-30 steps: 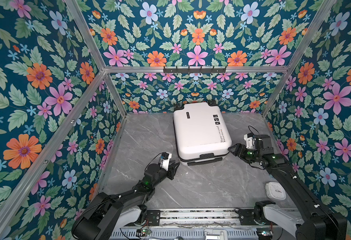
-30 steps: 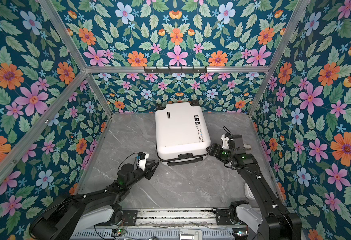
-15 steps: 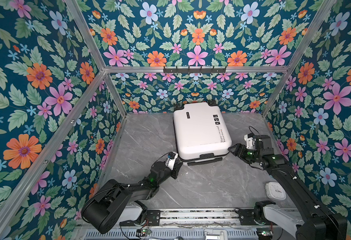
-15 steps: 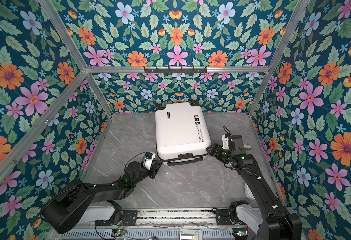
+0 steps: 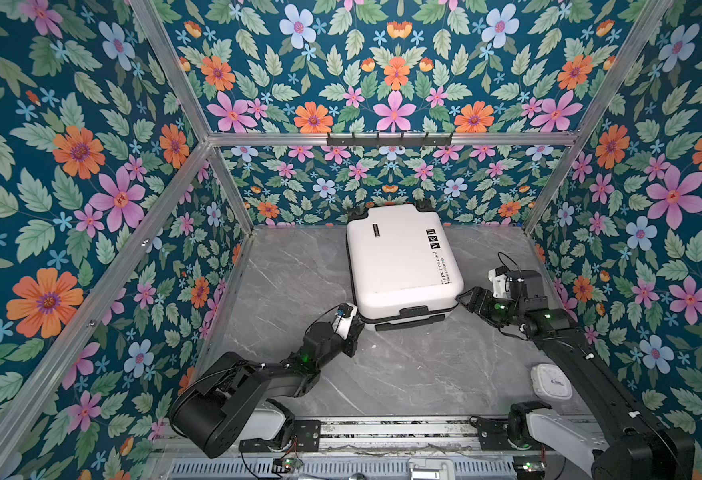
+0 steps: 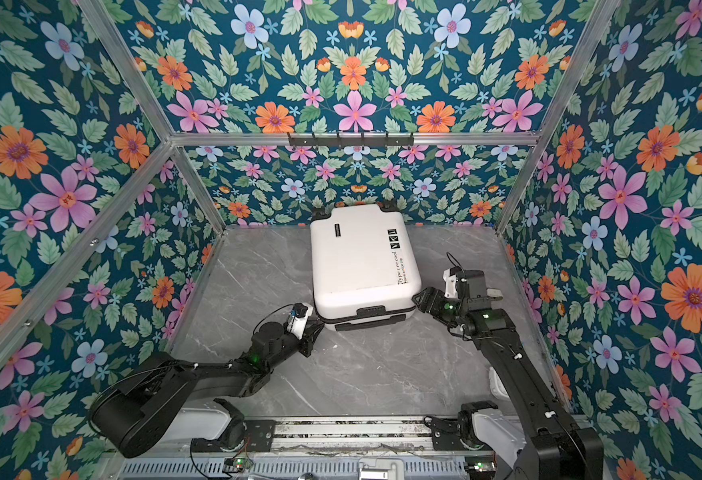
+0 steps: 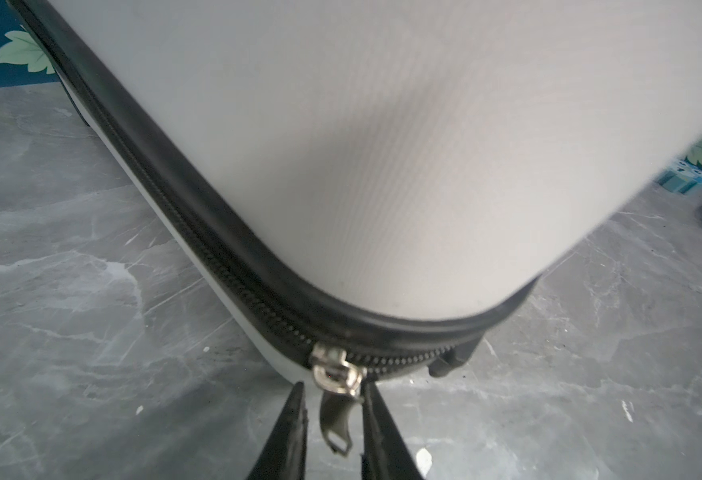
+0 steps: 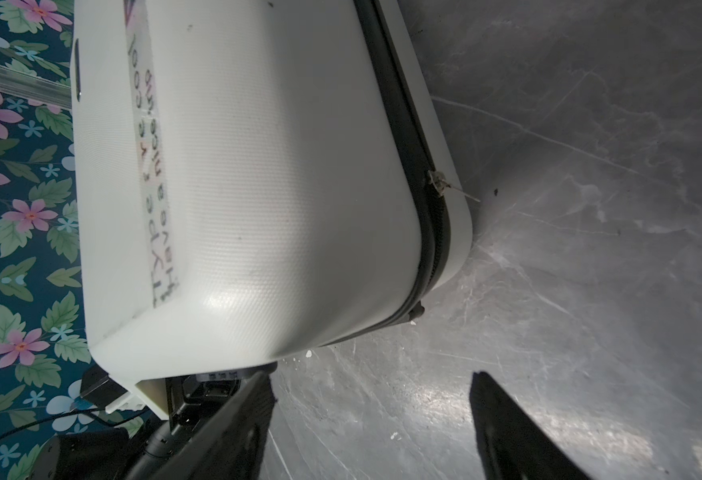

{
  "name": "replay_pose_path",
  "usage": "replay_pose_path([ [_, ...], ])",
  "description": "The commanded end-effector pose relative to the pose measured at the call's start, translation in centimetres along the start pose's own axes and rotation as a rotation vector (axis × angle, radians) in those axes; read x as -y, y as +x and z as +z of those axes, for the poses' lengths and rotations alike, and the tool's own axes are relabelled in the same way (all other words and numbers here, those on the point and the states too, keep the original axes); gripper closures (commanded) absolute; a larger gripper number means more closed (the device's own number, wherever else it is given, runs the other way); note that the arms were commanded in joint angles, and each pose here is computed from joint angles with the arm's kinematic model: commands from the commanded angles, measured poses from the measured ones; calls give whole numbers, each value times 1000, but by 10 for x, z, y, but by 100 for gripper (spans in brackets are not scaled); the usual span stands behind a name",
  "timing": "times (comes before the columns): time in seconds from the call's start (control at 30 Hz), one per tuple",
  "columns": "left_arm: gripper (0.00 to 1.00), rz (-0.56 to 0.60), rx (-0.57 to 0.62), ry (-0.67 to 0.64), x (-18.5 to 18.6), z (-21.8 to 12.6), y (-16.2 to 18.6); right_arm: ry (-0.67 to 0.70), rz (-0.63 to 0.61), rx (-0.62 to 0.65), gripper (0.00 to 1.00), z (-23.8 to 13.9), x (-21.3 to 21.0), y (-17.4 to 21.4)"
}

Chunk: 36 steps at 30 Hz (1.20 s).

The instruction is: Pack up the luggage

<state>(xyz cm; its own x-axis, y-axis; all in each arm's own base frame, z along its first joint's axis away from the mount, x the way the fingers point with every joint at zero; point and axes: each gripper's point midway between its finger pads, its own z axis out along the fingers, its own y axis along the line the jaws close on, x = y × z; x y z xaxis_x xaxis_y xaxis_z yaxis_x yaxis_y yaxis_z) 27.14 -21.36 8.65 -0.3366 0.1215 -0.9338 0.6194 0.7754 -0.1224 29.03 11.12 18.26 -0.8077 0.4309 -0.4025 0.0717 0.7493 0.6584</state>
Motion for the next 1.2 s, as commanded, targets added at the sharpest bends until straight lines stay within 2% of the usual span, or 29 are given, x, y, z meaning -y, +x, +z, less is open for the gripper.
replay_pose_path([
  [0.0, 76, 25, 69, -15, -2, 1, -19, -14, -13, 9, 24, -1, -4, -2],
  [0.5, 87, 46, 73, -29, -4, 0, -22, -13, -12, 8, 24, -1, -4, -3],
  [0.83, 100, 58, 55, -16, -1, -4, -19, -13, -11, 9, 24, -1, -4, -3],
  [1.17, 100, 61, -55, 81, 18, -11, -14, -14, -12, -7, 23, 2, -4, -3],
])
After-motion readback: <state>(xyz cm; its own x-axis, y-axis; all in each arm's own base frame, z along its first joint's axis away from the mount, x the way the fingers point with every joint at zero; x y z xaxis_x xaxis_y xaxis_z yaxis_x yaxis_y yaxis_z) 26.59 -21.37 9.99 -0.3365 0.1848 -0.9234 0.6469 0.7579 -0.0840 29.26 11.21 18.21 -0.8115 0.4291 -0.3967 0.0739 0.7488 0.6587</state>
